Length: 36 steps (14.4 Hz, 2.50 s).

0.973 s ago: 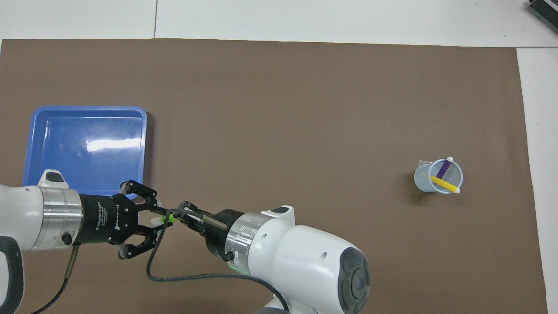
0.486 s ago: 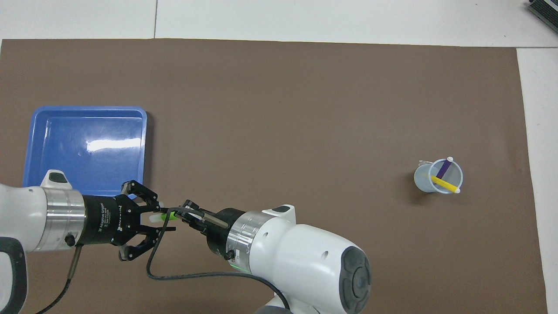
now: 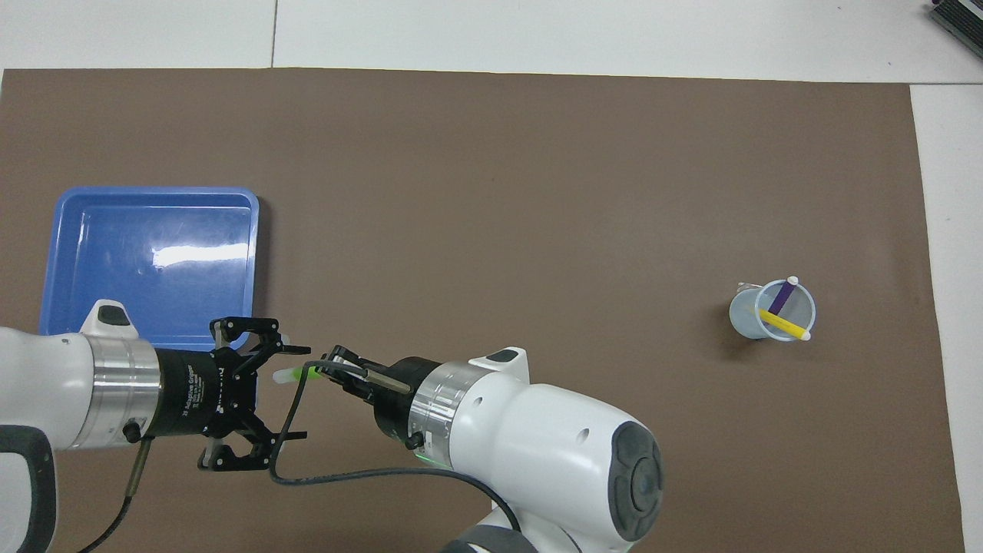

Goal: Transfer and insert pens with both arms
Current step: 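Open the left gripper and carry the green pen toward the white cup, then lower the green pen into the white cup with the right gripper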

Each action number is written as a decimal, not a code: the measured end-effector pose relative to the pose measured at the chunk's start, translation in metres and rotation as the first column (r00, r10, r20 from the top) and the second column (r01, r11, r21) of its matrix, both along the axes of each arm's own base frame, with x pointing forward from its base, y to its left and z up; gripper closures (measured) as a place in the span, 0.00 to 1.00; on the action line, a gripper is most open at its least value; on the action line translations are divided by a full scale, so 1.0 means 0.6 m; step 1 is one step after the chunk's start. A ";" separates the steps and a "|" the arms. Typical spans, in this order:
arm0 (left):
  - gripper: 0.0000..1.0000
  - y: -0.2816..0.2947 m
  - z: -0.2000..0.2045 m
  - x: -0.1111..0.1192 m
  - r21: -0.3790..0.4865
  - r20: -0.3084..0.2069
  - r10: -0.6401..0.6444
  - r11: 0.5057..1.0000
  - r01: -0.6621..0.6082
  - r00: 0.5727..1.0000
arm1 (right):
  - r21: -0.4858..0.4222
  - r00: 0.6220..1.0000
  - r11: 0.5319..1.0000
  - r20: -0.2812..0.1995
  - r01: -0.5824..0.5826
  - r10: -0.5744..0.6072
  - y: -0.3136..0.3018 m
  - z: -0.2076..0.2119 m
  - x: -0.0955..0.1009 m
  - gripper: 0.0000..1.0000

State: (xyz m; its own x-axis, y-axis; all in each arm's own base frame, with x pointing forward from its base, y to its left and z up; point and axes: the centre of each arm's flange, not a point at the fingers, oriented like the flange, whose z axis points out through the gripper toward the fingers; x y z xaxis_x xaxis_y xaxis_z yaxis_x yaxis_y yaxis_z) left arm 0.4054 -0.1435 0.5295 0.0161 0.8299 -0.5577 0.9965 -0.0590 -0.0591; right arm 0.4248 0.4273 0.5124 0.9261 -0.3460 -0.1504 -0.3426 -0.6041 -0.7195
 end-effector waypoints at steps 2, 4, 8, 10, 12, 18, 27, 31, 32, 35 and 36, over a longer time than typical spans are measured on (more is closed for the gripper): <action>0.00 0.002 0.000 0.001 -0.002 0.008 -0.009 1.000 0.009 1.000 | -0.038 0.996 0.995 0.025 -0.087 0.088 -0.029 -0.012 0.023 0.81; 0.00 0.008 0.000 0.002 -0.006 0.032 -0.038 0.999 0.039 0.999 | -0.071 0.983 0.982 0.041 -0.174 0.177 -0.059 -0.021 0.043 0.81; 0.00 0.053 -0.006 0.009 0.011 0.120 -0.174 0.985 0.174 0.977 | -0.237 0.903 0.884 0.050 -0.404 0.426 -0.142 -0.023 0.071 0.81; 0.00 0.092 -0.011 0.013 0.043 0.154 -0.240 0.971 0.236 0.958 | -0.323 0.830 0.791 0.028 -0.520 0.557 -0.210 -0.015 0.083 0.81; 0.00 0.131 -0.018 0.010 0.080 0.166 -0.322 0.947 0.312 0.932 | -0.410 0.727 0.663 0.002 -0.626 0.687 -0.297 -0.009 0.096 0.81; 0.00 0.196 -0.036 -0.006 0.255 0.166 -0.713 0.699 0.669 0.681 | -0.625 0.280 0.138 -0.135 -0.768 0.950 -0.543 -0.009 0.147 0.81; 0.00 0.318 0.036 0.027 0.436 0.150 -0.929 0.369 0.821 0.339 | -0.685 -0.017 -0.201 -0.265 -0.700 0.964 -0.646 -0.036 0.172 0.81; 0.00 0.335 0.065 0.066 0.477 0.105 -0.942 0.330 0.814 0.320 | -0.700 -0.002 -0.191 -0.261 -0.689 0.965 -0.670 -0.077 0.166 0.81; 0.00 0.339 0.066 0.072 0.484 0.089 -0.945 0.317 0.816 0.315 | -0.701 0.005 -0.186 -0.261 -0.689 0.965 -0.677 -0.087 0.161 0.81; 0.00 0.333 0.066 0.085 0.506 0.085 -0.951 0.298 0.809 0.297 | -0.722 0.041 -0.164 -0.257 -0.672 0.966 -0.708 -0.115 0.146 0.81; 0.00 0.330 0.067 0.087 0.513 0.085 -0.952 0.294 0.806 0.293 | -0.724 0.045 -0.161 -0.256 -0.671 0.966 -0.712 -0.122 0.141 0.81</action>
State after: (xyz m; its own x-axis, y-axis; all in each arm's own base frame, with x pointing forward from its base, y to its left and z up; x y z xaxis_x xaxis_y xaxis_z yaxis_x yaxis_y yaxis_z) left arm 0.4579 0.0545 0.5699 0.9605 0.2739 -0.0487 0.2744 -0.9616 0.0042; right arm 0.5095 0.0004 0.4391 0.3847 0.9193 -0.0831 0.9226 -0.3802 0.0646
